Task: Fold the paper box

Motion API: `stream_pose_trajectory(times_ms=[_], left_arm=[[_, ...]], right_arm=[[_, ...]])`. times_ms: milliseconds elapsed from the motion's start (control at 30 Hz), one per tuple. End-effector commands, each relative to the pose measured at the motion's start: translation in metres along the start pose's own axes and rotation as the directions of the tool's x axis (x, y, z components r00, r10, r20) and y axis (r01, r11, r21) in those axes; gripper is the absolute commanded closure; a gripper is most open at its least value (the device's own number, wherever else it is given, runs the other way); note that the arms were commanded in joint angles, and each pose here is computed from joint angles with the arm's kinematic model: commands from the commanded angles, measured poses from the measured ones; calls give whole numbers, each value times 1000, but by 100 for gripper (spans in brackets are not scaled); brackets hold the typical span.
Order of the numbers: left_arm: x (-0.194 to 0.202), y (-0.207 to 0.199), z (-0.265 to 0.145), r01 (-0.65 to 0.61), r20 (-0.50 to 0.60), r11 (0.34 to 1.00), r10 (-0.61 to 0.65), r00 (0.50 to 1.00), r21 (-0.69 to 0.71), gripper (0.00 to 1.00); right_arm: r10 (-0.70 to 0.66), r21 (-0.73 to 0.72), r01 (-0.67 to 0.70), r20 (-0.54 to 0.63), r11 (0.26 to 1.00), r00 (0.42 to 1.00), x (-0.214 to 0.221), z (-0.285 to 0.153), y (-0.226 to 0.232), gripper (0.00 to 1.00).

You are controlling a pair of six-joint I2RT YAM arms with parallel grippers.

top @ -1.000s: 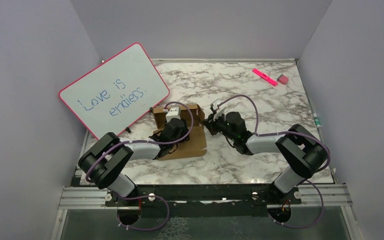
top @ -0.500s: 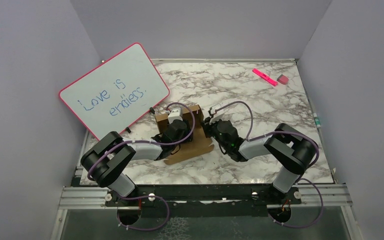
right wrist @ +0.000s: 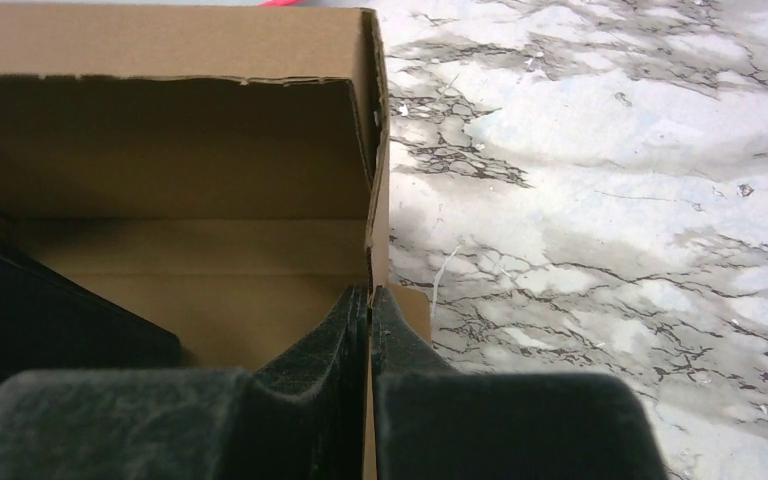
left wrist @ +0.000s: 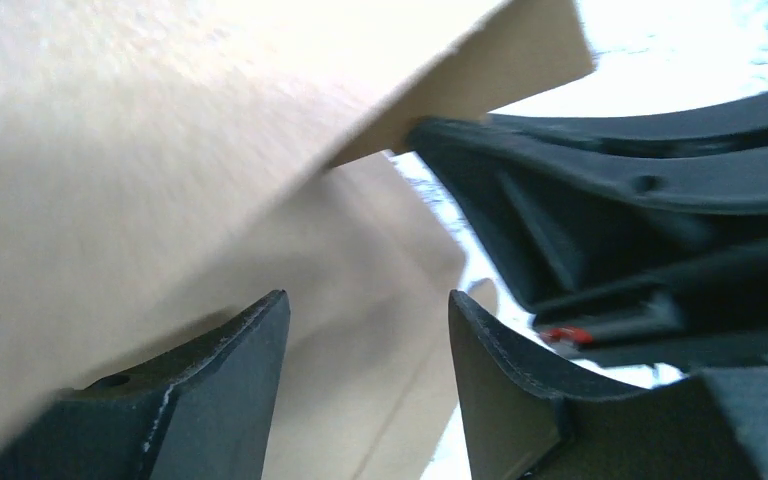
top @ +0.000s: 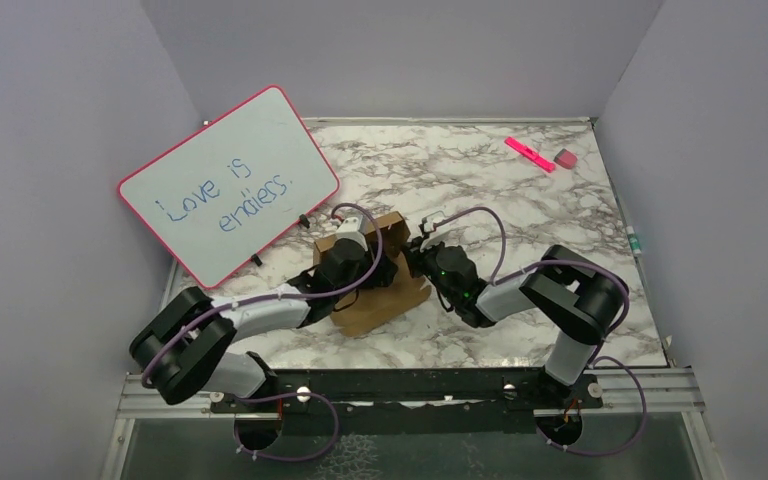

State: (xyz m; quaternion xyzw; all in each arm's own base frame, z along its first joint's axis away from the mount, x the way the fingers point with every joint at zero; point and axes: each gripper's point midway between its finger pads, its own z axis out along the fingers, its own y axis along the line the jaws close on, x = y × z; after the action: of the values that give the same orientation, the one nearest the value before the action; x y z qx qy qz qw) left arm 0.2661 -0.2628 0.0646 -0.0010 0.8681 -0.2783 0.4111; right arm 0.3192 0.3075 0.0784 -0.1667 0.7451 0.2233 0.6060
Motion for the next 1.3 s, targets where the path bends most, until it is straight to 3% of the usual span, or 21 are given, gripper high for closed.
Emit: stream_pose_trajectory(times_ms=[0, 167, 333, 467, 667, 900, 1267], left_arm=[[-12, -30, -26, -25, 8, 989, 24, 1000, 148, 37], [-25, -56, -53, -58, -11, 967, 62, 998, 249, 34], [-30, -62, -70, -65, -32, 964, 75, 997, 259, 33], [-62, -67, -84, -115, 4, 971, 117, 993, 207, 33], [-136, -44, -96, -166, 109, 986, 163, 981, 18, 33], [-161, 1, -67, -88, 102, 995, 92, 990, -44, 33], [-142, -12, -21, -30, 71, 992, 21, 997, 124, 30]], right_arm=[[-56, -18, 54, -93, 998, 994, 29, -4, 2, 92], [-85, -29, 82, -105, 996, 991, 29, 0, 4, 92], [-101, -47, 96, -119, 994, 988, 32, 3, 7, 92], [-110, -64, 102, -124, 993, 986, 34, 4, 10, 92], [-118, -82, 108, -126, 991, 985, 33, 6, 13, 92], [-129, -104, 115, -135, 988, 983, 34, 7, 17, 91], [-148, -120, 132, -143, 984, 979, 31, 10, 20, 91]])
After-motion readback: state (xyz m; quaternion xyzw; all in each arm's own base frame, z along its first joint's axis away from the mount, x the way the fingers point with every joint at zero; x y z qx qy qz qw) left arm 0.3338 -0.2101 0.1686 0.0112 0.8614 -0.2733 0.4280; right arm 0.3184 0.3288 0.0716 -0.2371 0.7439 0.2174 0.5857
